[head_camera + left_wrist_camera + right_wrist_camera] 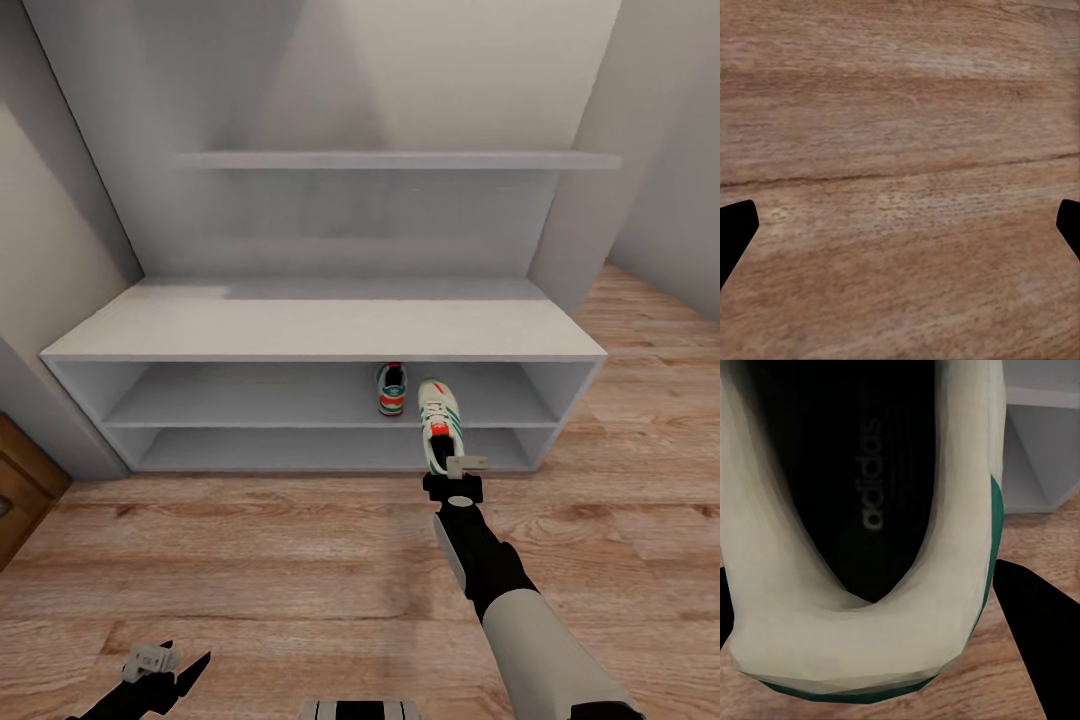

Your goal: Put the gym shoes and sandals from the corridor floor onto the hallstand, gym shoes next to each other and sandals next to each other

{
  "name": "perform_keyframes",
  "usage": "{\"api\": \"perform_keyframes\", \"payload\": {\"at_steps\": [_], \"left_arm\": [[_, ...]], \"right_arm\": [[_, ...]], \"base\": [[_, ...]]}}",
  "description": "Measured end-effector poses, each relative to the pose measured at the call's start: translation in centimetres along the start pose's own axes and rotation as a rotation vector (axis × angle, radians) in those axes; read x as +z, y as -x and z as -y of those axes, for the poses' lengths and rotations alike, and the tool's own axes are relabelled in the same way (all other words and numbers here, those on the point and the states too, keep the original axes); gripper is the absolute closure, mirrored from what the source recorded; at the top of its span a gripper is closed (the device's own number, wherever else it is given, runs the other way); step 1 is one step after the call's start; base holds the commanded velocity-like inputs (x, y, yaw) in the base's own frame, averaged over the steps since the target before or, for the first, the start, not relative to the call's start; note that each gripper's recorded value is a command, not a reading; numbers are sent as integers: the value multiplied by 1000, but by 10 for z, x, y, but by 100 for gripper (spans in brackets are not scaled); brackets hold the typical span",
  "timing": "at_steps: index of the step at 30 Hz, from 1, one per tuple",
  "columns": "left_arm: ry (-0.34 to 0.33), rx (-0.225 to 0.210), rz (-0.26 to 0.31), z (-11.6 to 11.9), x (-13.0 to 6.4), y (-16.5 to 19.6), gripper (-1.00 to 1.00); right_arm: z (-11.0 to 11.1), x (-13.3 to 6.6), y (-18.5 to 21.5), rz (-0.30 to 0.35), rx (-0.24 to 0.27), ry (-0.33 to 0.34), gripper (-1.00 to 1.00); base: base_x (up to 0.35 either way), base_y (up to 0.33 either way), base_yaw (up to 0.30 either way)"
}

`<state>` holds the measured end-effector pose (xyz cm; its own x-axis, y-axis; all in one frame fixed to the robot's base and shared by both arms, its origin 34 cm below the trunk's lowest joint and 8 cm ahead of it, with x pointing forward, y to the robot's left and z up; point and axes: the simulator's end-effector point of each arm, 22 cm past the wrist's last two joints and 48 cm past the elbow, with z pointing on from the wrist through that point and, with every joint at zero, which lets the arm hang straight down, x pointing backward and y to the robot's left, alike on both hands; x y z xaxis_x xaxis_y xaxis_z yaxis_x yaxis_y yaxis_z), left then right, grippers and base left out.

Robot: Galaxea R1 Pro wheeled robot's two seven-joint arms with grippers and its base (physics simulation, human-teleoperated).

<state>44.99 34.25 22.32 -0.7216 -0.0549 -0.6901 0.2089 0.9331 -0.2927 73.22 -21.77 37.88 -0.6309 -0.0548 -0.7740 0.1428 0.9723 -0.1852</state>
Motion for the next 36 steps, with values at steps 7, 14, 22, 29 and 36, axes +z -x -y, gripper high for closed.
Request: {"api": "perform_keyframes", "payload": {"at_steps": [7, 14, 22, 29, 36], "left_arm": [[1, -3, -7, -1, 0, -4, -100], [2, -7, -12, -1, 0, -7, -100], [2, -6, -13, -1, 0, -7, -100], [3, -7, -12, -1, 0, -7, -100], [3, -7, -12, -1, 0, -7, -100]], "right_arm": [[-1, 2, -6, -8, -2, 1, 100], [-1, 4, -9, -14, -3, 1, 100], [-2, 4, -10, -15, -4, 1, 100], [-2, 4, -11, -17, -4, 1, 100], [-2, 4, -10, -16, -4, 1, 100]], "base": [[0, 0, 0], [0, 0, 0], [0, 0, 0], [73, 0, 0], [286, 0, 0]]}}
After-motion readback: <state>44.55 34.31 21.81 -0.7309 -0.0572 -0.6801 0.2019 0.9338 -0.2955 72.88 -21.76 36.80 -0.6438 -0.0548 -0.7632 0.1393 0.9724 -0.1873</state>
